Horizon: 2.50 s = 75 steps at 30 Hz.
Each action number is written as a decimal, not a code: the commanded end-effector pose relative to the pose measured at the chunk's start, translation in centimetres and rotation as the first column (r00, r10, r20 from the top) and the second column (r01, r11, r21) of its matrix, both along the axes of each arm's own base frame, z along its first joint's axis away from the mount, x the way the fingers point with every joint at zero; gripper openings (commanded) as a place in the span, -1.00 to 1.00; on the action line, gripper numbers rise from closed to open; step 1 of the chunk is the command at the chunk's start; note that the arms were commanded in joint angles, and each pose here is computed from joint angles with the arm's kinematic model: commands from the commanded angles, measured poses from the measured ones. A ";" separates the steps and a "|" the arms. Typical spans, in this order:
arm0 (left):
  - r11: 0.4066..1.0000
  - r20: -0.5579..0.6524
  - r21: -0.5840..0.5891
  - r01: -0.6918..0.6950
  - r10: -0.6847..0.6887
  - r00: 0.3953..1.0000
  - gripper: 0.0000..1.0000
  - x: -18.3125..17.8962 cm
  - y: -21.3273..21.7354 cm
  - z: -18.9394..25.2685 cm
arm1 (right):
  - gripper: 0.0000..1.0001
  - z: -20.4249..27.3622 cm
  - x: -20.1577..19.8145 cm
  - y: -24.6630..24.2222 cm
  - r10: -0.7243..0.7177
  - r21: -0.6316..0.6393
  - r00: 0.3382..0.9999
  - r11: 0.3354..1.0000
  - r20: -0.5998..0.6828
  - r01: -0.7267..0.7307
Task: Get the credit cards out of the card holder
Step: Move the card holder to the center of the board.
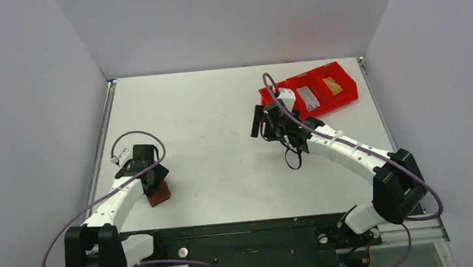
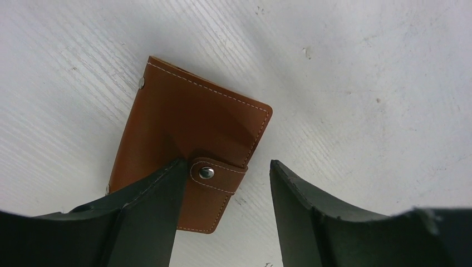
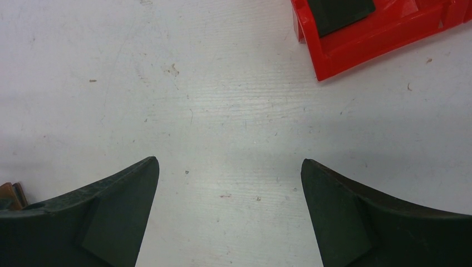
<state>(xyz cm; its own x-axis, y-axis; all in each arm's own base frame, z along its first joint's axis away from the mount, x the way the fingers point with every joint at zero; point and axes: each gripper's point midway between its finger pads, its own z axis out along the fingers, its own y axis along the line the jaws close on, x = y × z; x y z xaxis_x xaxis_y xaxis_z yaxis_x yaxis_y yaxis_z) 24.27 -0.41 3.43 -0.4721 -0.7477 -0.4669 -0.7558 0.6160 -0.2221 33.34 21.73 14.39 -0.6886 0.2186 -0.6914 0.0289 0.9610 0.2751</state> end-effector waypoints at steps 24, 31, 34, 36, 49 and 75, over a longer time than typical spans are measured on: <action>0.980 -0.027 -0.122 0.157 -0.161 0.987 -1.00 1.3 -7.7 -1.2 | 0.87 -0.5 -1.5 2.0 0.079 0.047 0.997 0.996 0.021 -0.080; 0.951 0.046 -0.202 0.236 -0.231 0.972 -1.00 2.9 -13.6 1.3 | 0.86 -1.5 -1.9 2.6 0.091 0.052 0.996 0.994 0.005 -0.091; 0.936 0.067 -0.247 0.251 -0.242 0.968 -1.00 3.5 -16.7 1.8 | 0.86 -1.7 -1.8 2.5 0.091 0.044 0.996 0.995 0.003 -0.091; 0.925 0.075 -0.278 0.259 -0.248 0.966 -1.00 3.8 -18.5 1.7 | 0.86 -1.8 -1.8 2.5 0.093 0.039 0.996 0.995 0.001 -0.093; 0.853 0.175 -0.317 0.415 -0.378 0.909 -1.00 5.8 -23.7 4.4 | 0.86 -2.9 -2.0 2.9 0.113 0.041 0.993 0.993 -0.015 -0.112; 0.664 0.270 -0.327 0.673 -0.617 0.740 -0.11 5.9 -26.1 6.4 | 0.68 -5.7 -4.6 6.9 0.229 0.127 0.973 0.965 0.027 -0.230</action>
